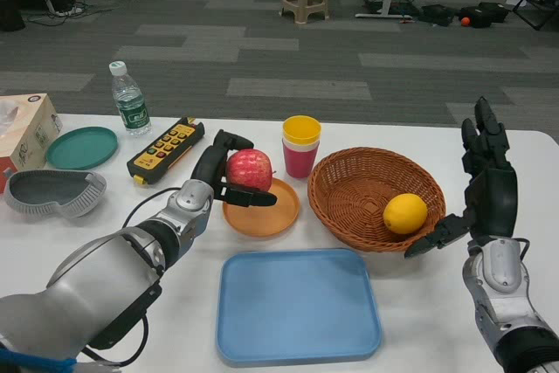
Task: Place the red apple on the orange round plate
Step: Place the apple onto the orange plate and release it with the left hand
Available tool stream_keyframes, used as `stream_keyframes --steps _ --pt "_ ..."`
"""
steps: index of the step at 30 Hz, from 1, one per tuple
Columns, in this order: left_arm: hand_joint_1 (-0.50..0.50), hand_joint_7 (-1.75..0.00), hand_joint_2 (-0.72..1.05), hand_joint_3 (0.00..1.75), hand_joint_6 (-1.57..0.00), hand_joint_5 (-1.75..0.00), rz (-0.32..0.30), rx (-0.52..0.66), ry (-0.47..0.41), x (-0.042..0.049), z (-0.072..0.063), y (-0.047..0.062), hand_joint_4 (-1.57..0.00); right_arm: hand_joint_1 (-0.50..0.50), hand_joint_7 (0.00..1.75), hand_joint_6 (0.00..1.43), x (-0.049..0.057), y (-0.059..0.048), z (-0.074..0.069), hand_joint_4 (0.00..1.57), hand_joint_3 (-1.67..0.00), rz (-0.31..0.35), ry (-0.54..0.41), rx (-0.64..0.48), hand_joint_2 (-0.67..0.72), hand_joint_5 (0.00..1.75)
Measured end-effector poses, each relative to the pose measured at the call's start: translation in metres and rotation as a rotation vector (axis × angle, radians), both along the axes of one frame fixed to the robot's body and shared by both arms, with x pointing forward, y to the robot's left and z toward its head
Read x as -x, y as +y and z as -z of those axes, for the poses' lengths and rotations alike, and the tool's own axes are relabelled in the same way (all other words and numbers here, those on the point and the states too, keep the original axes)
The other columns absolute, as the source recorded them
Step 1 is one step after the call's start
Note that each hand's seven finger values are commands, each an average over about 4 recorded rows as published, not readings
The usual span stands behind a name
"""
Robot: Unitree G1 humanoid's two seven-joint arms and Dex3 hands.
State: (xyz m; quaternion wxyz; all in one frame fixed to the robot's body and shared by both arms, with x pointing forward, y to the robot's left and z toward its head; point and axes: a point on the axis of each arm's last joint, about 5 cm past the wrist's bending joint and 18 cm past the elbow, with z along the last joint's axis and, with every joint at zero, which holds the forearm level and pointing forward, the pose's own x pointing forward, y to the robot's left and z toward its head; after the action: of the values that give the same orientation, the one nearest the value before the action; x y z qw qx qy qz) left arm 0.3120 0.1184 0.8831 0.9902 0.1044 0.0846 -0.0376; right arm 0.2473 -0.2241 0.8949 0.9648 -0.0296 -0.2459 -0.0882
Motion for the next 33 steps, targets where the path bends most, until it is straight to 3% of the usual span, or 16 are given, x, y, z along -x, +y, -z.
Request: stream_keyframes --steps 9,16,33 --pt "0.5 -1.68 0.25 0.09 -0.5 -1.75 0.041 -0.134 0.091 0.0015 0.005 -0.008 -0.56 0.21 0.0 0.0 0.001 0.0 0.002 0.0 0.0 0.0 0.013 0.004 0.72 0.0" --pt "0.5 -1.68 0.25 0.09 -0.5 -1.75 0.061 -0.172 0.106 0.0033 0.006 -0.016 -0.56 0.21 0.0 0.0 0.001 0.0 0.002 0.0 0.0 0.0 0.013 0.004 0.72 0.0" --pt "0.5 -1.71 0.21 0.04 -0.5 -1.75 0.055 -0.214 0.141 0.0053 0.01 -0.015 -0.52 0.21 0.0 0.0 0.001 0.001 0.001 0.0 0.0 -0.002 0.006 0.001 0.72 0.0"
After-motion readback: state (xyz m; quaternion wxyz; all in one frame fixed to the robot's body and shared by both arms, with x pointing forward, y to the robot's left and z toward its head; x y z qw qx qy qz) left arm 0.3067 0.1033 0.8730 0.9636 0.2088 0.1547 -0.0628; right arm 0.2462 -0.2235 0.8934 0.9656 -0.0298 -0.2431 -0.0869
